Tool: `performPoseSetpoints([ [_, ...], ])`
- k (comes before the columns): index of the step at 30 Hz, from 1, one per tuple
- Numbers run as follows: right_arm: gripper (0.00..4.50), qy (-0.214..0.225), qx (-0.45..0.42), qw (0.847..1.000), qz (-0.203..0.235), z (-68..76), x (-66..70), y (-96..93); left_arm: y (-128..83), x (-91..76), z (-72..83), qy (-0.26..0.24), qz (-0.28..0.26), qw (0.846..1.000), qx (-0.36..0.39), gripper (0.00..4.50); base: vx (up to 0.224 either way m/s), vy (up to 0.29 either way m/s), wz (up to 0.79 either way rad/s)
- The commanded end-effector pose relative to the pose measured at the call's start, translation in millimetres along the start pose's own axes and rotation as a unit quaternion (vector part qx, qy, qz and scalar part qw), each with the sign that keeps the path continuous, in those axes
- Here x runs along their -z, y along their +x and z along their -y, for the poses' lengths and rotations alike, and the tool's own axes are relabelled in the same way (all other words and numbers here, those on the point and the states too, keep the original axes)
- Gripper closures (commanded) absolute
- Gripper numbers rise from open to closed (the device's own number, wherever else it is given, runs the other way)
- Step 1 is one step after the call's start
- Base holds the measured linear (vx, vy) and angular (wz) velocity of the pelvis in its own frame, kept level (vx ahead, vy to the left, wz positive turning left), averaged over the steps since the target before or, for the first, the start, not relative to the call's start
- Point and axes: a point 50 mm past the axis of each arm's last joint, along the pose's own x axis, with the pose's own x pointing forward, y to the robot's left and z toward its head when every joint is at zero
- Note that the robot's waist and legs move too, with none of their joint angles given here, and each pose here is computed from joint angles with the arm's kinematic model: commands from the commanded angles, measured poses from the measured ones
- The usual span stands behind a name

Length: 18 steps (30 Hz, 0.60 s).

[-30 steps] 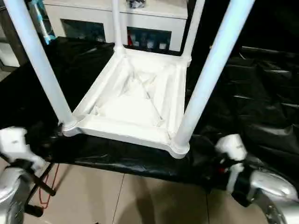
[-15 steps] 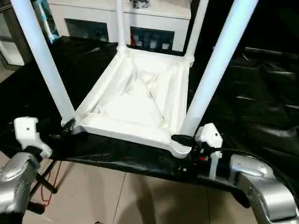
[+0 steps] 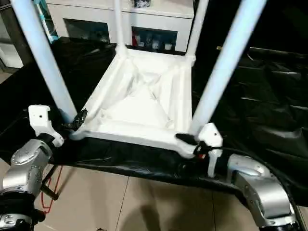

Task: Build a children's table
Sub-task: Flip table

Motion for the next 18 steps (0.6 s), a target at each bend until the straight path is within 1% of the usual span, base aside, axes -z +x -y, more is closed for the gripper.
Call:
performPoseSetpoints([
  [1,0.00,-0.006,0.048,0.999,-0.005,11.9,3.4,-10.9,-2.8,10.4,1.5,-0.004,-0.017,1.000,0.002,0.72,0.000,0.000,0.00],
  [3,0.00,-0.008,0.067,0.998,-0.008,16.5,5.3,-15.7,-3.3,14.4,5.6,-0.009,-0.019,1.000,0.002,0.77,0.000,0.000,0.00],
  [4,0.00,-0.009,0.071,0.997,-0.009,17.4,5.5,-16.3,-3.3,15.0,6.1,-0.010,-0.019,1.000,0.001,0.86,0.000,0.000,0.00],
  [5,0.00,-0.010,0.075,0.997,-0.009,18.2,5.5,-16.7,-3.2,16.0,6.6,-0.011,-0.021,1.000,-0.004,1.10,0.000,0.000,0.00],
  [7,0.00,-0.011,0.078,0.997,-0.009,19.1,5.4,-16.9,-3.2,17.5,7.3,-0.011,-0.025,1.000,-0.012,1.21,0.000,0.000,0.00],
  [8,0.00,-0.012,0.068,0.998,-0.004,16.0,2.7,-12.4,-4.8,19.9,11.7,-0.017,-0.028,0.999,-0.027,1.26,0.000,0.000,0.00],
  [9,0.00,-0.012,0.068,0.998,-0.004,16.0,2.7,-12.4,-4.8,19.9,11.7,-0.017,-0.028,0.999,-0.027,1.38,0.000,0.000,0.00],
  [10,0.00,-0.011,0.062,0.998,-0.001,14.3,1.6,-10.6,-5.5,20.6,13.2,-0.019,-0.029,0.999,-0.032,1.38,0.000,0.000,0.00],
  [11,0.00,-0.008,0.045,0.999,0.005,9.2,-0.1,-4.4,-6.9,20.9,14.1,-0.023,-0.026,0.998,-0.047,1.61,0.000,0.000,0.00],
  [12,0.00,-0.005,0.037,0.999,0.007,6.4,-0.5,-0.6,-7.7,20.5,13.2,-0.019,-0.024,0.998,-0.060,1.65,0.000,0.000,0.00],
  [13,0.00,-0.004,0.034,0.999,0.007,5.3,-0.5,0.9,-8.1,20.2,12.7,-0.016,-0.023,0.997,-0.065,1.67,0.000,0.000,0.00],
  [15,0.00,-0.002,0.030,1.000,0.004,4.4,2.4,5.1,-6.9,14.7,12.4,-0.029,0.003,0.996,-0.080,1.80,0.000,0.000,0.00],
  [18,0.00,-0.004,0.024,1.000,0.006,3.3,1.8,9.1,-5.2,11.3,13.6,-0.029,0.013,0.997,-0.077,1.87,0.000,0.000,0.00],
])
